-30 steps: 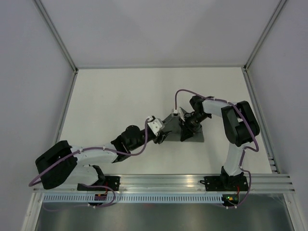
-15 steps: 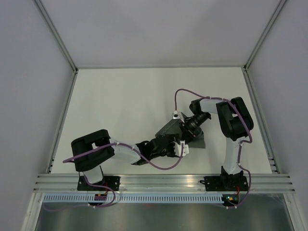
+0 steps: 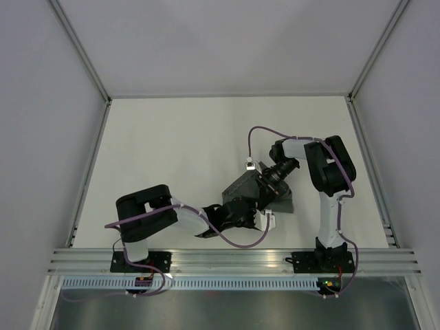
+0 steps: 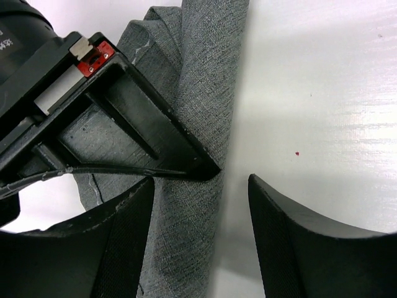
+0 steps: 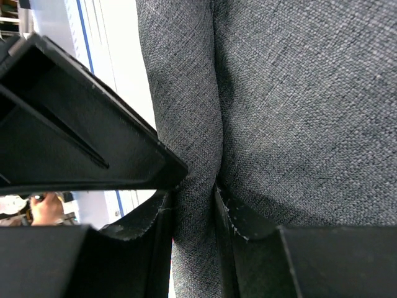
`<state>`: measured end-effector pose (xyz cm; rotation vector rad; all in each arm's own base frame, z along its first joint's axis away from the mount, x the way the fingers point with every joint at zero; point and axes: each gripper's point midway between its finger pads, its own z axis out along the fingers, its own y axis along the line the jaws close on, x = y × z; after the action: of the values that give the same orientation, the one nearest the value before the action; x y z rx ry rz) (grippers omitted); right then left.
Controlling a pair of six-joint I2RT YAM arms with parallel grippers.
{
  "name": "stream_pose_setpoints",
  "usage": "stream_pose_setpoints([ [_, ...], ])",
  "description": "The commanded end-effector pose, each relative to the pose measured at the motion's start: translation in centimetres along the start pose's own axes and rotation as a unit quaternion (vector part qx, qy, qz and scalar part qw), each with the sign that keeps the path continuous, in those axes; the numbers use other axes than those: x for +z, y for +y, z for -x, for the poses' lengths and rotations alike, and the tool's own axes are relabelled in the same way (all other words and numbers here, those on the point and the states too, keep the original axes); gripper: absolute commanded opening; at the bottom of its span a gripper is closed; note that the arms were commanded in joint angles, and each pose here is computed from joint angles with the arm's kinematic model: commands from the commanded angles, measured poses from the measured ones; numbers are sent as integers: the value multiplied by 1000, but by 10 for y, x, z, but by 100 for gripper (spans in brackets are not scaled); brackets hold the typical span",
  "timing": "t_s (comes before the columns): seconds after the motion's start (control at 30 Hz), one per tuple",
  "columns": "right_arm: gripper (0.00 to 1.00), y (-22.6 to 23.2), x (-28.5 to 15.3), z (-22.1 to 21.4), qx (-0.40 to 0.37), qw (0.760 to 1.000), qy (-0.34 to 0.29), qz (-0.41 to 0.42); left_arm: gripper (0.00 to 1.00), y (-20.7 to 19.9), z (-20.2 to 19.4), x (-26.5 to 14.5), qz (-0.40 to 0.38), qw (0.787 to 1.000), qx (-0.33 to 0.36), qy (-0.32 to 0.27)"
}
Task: Fold the napkin, place the utensils inside, and roll it up
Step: Roll the napkin with the utensil
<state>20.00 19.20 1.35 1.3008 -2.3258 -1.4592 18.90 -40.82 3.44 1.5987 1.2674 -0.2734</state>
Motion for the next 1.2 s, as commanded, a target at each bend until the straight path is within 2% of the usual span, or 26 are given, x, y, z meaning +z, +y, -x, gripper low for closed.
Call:
stream_pose_setpoints([
  [0.0,12,-59,1,-29,-43,992,85,-81,66,-7,-8,6,-11,999,28,14],
  [0.13,12,-59,1,-29,-32,993,88,-76,62,-16,-19,8,-23,999,20,32],
  [0.23,13,-60,1,-28,-29,993,89,-76,54,-21,-24,10,-32,999,11,43],
  [0.33,15,-58,0,-24,-30,993,87,-75,40,-29,-33,12,-47,997,-2,60],
  [0.37,15,-58,-1,-24,-30,993,85,-75,31,-31,-34,12,-50,997,-7,62],
  [0.47,18,-55,-2,-19,-33,994,78,-75,20,-34,-34,12,-52,996,-25,63],
  [0.6,30,-50,-6,-11,-44,994,64,-79,10,-42,-36,11,-64,995,-39,62],
  [0.63,37,-48,-7,-8,-47,994,58,-79,9,-43,-38,10,-66,995,-39,64],
  [0.67,40,-45,-12,-3,-56,994,49,-85,4,-46,-40,8,-71,995,-41,65],
  [0.73,48,-40,-17,6,-64,993,33,-89,2,-47,-40,7,-74,994,-43,61],
  [0.93,60,-23,-55,44,-89,988,-44,-119,2,-42,-39,4,-70,994,-73,51],
  [1.17,63,-19,-115,76,-99,967,-165,-165,2,-39,-42,0,-80,987,-134,41],
])
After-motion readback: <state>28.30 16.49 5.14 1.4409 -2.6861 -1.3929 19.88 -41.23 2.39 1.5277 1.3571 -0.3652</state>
